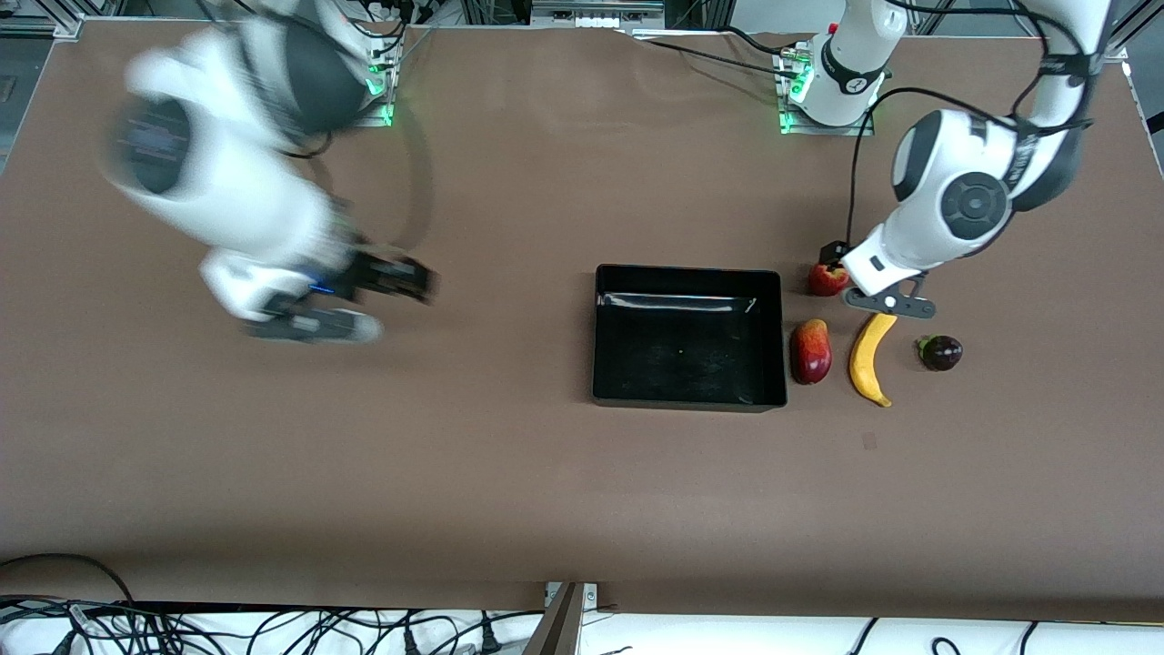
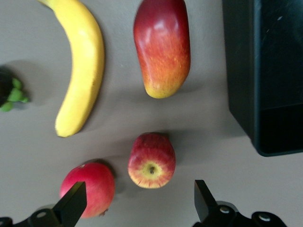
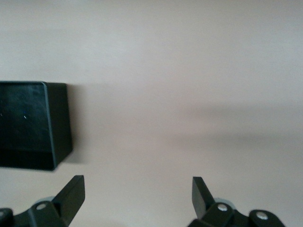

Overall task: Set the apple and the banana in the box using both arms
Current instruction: 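Withdraw the right gripper while the left gripper reaches the small apple, then close the left gripper on the small red apple and lift it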

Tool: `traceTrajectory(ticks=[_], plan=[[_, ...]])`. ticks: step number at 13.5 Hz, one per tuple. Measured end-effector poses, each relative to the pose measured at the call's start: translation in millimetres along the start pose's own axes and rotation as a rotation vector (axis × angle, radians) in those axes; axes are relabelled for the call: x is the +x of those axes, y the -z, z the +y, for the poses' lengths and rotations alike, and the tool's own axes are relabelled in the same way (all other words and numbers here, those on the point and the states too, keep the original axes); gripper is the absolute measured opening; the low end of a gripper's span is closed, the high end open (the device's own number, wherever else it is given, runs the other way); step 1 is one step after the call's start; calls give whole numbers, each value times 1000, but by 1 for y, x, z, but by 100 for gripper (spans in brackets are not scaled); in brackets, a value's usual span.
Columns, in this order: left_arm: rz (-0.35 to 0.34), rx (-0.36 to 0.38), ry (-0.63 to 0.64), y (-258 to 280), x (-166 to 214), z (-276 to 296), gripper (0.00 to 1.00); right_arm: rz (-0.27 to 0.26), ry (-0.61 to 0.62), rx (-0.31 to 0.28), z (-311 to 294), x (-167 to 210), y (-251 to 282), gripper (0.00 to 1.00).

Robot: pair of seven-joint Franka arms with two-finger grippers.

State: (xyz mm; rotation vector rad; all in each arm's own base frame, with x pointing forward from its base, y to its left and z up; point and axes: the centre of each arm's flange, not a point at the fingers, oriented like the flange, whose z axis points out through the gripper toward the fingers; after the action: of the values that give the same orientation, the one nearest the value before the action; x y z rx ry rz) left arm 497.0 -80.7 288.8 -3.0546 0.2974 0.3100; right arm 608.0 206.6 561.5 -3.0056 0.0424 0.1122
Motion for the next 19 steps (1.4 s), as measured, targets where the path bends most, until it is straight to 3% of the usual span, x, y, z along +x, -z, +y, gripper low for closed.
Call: traceTrajectory(ticks=[2, 5, 11, 14, 17, 19], plan=[[17, 37, -37, -21, -4, 0, 100, -15, 15, 14, 61, -22, 29, 100], [46, 56, -74, -50, -5, 3, 100, -24, 5, -20, 124, -53, 34, 100], [40, 31, -86, -107, -13, 8, 100, 19, 27, -62, 131, -72, 4, 100], [38, 31, -87, -106, -13, 8, 67, 40, 31, -78, 132, -69, 4, 100], [-32, 43, -87, -91, -6, 8, 66, 71, 41, -109, 132, -66, 9, 100], [-91, 54, -92, -37, 14, 20, 66, 83, 56, -134, 126, -61, 12, 100]])
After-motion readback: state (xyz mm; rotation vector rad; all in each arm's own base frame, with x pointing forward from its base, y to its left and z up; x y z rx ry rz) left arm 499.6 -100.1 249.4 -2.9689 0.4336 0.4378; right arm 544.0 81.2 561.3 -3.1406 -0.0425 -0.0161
